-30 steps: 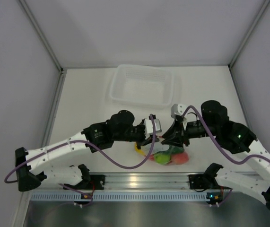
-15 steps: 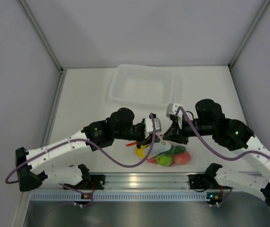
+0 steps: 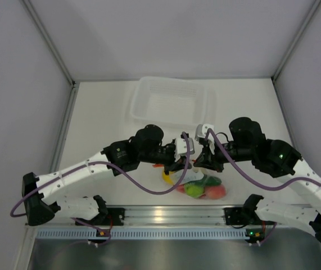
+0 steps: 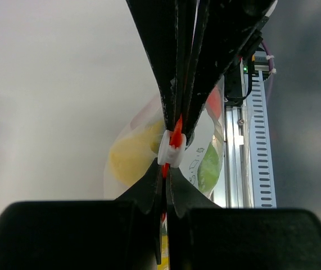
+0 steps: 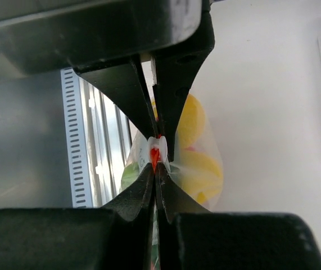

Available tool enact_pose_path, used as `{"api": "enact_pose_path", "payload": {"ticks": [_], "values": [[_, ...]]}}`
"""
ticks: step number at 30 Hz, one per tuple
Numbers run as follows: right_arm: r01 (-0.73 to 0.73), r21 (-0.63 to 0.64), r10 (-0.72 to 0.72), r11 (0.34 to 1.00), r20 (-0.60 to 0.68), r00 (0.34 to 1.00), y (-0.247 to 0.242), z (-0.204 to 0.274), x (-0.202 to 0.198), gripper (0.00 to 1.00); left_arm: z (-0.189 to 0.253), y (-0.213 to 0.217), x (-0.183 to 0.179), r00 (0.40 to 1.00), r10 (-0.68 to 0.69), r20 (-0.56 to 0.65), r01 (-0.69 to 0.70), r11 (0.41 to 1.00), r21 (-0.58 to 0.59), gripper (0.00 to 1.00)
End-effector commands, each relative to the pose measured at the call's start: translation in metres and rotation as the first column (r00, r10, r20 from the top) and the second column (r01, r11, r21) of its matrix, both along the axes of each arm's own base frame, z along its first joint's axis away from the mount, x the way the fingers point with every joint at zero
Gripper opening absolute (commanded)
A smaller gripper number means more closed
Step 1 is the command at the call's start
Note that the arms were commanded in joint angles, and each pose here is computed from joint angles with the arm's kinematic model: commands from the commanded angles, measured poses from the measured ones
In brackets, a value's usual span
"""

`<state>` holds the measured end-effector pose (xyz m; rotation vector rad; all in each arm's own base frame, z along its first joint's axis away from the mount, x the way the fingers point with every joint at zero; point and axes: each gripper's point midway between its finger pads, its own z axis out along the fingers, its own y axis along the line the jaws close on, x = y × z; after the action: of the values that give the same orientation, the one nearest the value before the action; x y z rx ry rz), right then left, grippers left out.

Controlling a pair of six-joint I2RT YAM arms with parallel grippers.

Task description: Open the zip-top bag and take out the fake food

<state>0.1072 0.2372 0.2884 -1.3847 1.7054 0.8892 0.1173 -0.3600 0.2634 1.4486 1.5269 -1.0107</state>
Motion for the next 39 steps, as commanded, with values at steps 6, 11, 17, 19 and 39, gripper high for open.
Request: {"api": "enact_pose_path", "payload": {"ticks": [6, 11, 17, 19, 39], "values": [[0.001, 0.001, -0.001, 1.000, 0.053, 0.999, 0.002, 0.014, 0.000, 0.00, 0.028, -0.006, 0.008, 1.000, -0.011, 0.023, 0.013, 0.997, -0.074, 0.00], [0.048, -0.002, -0.048, 0.999, 0.080, 0.996, 0.001, 0.015, 0.010, 0.00, 0.030, -0.003, 0.012, 0.999, 0.014, 0.044, -0.011, 0.997, -0.077, 0.45], [0.075, 0.017, -0.076, 0.997, 0.096, 0.992, 0.002, 0.019, 0.015, 0.00, 0.043, -0.001, 0.012, 0.997, 0.025, 0.067, -0.017, 0.992, -0.121, 0.98], [0.077, 0.017, -0.078, 0.997, 0.096, 0.992, 0.002, 0.018, 0.015, 0.00, 0.051, 0.001, 0.015, 0.995, 0.050, 0.085, -0.037, 0.988, -0.150, 0.98], [0.027, 0.112, -0.044, 0.993, 0.154, 0.987, -0.003, 0.029, 0.003, 0.00, 0.088, -0.012, 0.004, 0.993, -0.005, 0.121, 0.047, 0.934, -0.354, 0.70]]}}
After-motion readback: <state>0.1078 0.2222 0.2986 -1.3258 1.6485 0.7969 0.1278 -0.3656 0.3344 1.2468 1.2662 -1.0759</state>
